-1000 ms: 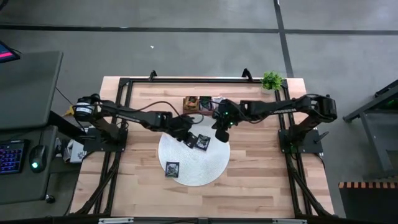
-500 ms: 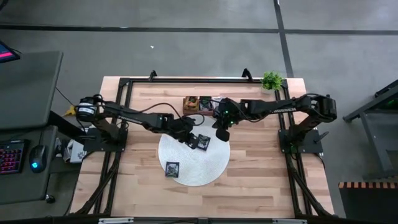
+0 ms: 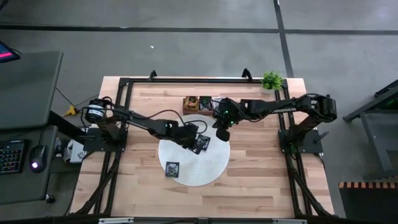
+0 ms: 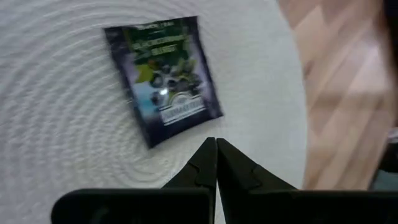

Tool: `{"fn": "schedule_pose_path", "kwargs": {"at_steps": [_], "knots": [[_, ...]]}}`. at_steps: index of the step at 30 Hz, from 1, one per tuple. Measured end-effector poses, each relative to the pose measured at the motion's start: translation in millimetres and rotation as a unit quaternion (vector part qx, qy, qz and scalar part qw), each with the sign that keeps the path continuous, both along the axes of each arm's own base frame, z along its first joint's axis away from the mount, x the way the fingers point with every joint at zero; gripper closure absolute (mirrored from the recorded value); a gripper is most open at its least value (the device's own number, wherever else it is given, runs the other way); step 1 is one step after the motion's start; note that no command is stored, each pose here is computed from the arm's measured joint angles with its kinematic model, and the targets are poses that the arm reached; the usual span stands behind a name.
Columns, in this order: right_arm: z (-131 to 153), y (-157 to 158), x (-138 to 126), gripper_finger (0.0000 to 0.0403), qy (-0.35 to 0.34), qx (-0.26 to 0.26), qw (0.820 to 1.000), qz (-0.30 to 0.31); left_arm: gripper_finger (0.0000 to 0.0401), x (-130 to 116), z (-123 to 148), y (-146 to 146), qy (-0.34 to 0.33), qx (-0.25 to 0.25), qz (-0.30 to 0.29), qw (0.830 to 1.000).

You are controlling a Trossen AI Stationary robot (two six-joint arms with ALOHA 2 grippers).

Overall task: Pick & Place Tea
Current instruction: Put the black tea bag into the middle section of the wooden organizer

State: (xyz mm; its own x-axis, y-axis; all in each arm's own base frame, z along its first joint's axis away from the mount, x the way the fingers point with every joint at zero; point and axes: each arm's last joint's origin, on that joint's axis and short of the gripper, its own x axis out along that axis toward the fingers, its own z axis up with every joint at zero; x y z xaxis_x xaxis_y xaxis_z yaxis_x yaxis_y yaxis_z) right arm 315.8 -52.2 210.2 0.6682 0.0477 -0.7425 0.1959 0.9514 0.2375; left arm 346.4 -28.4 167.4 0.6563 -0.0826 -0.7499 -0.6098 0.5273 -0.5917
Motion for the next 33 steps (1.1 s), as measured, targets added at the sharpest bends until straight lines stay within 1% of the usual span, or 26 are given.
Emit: {"fn": "schedule_pose_path", "kwargs": {"at_steps": [6, 11, 14, 17, 20, 22, 25, 28, 31, 33], "knots": [[0.0, 0.0, -0.1, 0.0402, 0.000, 0.000, 1.000, 0.000, 0.0401, -1.0, -1.5, 0.9, 0.006, 0.008, 0.010, 1.000], [0.0, 0.0, -0.1, 0.0402, 0.000, 0.000, 1.000, 0.000, 0.0401, 2.5, -10.9, 1.0, 0.023, 0.015, 0.013, 1.000], [0.0, 0.0, -0.1, 0.0402, 0.001, 0.000, 1.000, 0.000, 0.0401, 11.5, -9.6, 0.3, 0.013, 0.015, 0.013, 1.000], [0.0, 0.0, -0.1, 0.0402, 0.001, 0.000, 1.000, 0.000, 0.0401, 16.5, -17.2, 0.0, 0.038, 0.021, 0.010, 0.999], [-0.1, 0.1, -0.3, 0.0402, 0.001, 0.001, 1.000, 0.001, 0.0401, 29.8, -21.5, -1.6, 0.039, 0.018, -0.001, 0.999], [-0.1, 0.2, -0.3, 0.0402, 0.001, 0.002, 1.000, 0.002, 0.0401, 31.1, -24.2, -1.9, 0.067, 0.020, -0.002, 0.998], [0.0, 1.0, -0.2, 0.0402, -0.001, 0.012, 1.000, 0.011, 0.0401, 39.9, -32.4, -2.9, 0.083, 0.015, -0.007, 0.996], [-0.1, 2.4, -0.6, 0.0402, -0.001, 0.032, 0.999, 0.027, 0.0401, 41.1, -34.3, -3.3, 0.090, 0.013, -0.013, 0.996], [-2.5, 3.8, -3.9, 0.0397, 0.019, 0.049, 0.998, 0.032, 0.0401, 41.0, -34.8, -3.3, 0.091, 0.014, -0.013, 0.996], [-5.2, 3.5, -7.4, 0.0383, 0.041, 0.051, 0.997, 0.028, 0.0401, 40.9, -35.1, -2.9, 0.092, 0.020, -0.008, 0.996]]}}
